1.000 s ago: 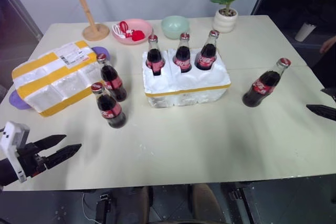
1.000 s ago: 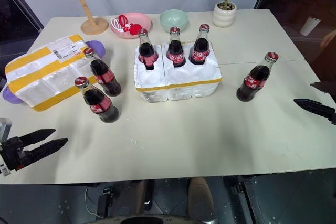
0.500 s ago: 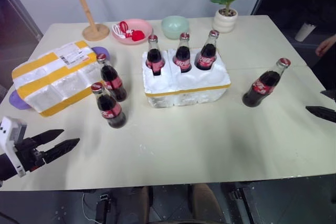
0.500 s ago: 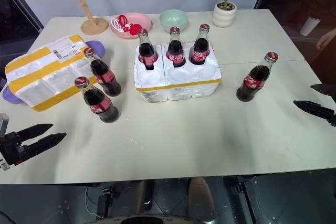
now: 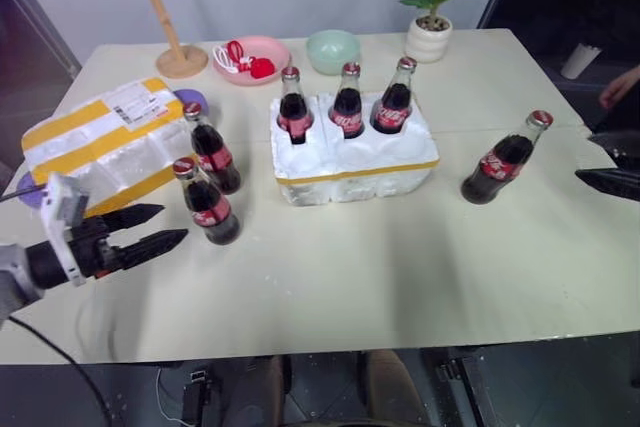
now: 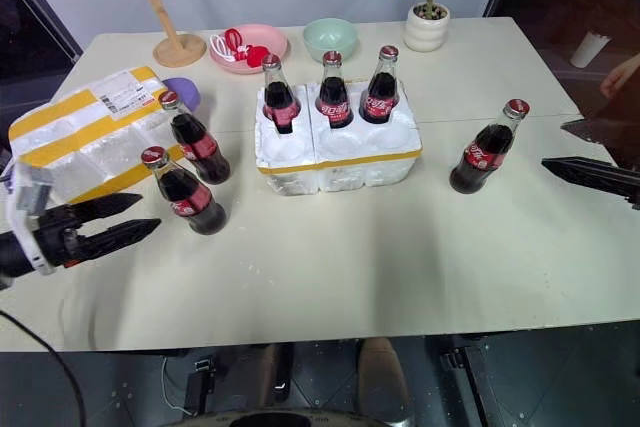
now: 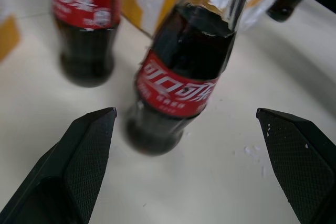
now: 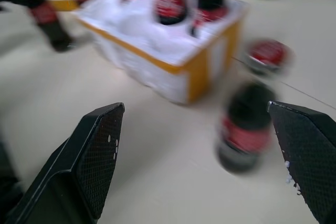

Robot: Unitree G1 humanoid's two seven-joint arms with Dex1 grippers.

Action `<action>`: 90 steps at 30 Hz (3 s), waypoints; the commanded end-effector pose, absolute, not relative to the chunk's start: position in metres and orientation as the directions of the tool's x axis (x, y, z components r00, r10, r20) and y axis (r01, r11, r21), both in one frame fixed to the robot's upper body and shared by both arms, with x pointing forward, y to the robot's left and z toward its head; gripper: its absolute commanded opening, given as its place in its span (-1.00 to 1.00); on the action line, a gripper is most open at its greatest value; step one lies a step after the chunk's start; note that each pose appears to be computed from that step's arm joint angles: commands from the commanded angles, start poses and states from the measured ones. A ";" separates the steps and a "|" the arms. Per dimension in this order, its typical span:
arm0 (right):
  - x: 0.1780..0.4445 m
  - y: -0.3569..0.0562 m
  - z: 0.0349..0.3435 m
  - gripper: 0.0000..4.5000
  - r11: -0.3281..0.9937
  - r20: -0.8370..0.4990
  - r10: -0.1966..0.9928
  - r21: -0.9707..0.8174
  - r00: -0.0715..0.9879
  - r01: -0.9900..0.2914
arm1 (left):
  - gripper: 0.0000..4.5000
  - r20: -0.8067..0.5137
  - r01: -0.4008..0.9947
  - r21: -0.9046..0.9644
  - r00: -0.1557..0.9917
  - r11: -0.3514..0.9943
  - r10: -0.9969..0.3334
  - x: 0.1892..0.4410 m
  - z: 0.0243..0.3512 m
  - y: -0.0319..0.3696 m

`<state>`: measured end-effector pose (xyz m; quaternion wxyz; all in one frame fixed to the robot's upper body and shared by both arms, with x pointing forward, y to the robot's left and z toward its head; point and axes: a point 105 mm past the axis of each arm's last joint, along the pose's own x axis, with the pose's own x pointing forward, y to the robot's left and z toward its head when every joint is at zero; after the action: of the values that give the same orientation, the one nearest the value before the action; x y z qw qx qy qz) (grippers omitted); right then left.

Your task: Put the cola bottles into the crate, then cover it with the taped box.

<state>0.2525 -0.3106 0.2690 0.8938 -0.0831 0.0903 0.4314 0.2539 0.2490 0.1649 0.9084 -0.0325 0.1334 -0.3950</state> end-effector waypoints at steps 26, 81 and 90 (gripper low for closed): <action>0.235 -0.279 0.272 1.00 0.570 -0.177 0.799 -0.081 0.574 -0.818 | 0.27 -0.011 0.955 -0.170 0.247 0.245 -0.969 0.267 0.234 0.154; 0.233 -0.208 0.265 1.00 0.419 -0.119 0.897 -0.080 0.426 -0.905 | 0.99 -0.166 0.439 0.132 0.894 0.889 -0.416 0.304 0.222 0.242; 0.238 -0.209 0.272 1.00 0.406 -0.088 0.907 -0.083 0.413 -0.910 | 0.99 -0.123 0.454 0.122 0.889 0.883 -0.440 0.353 0.204 0.221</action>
<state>0.2408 -0.2105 0.2634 0.8414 -0.0513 0.0328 0.5369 0.3494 0.2240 0.1985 0.9710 0.0582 0.0631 -0.2230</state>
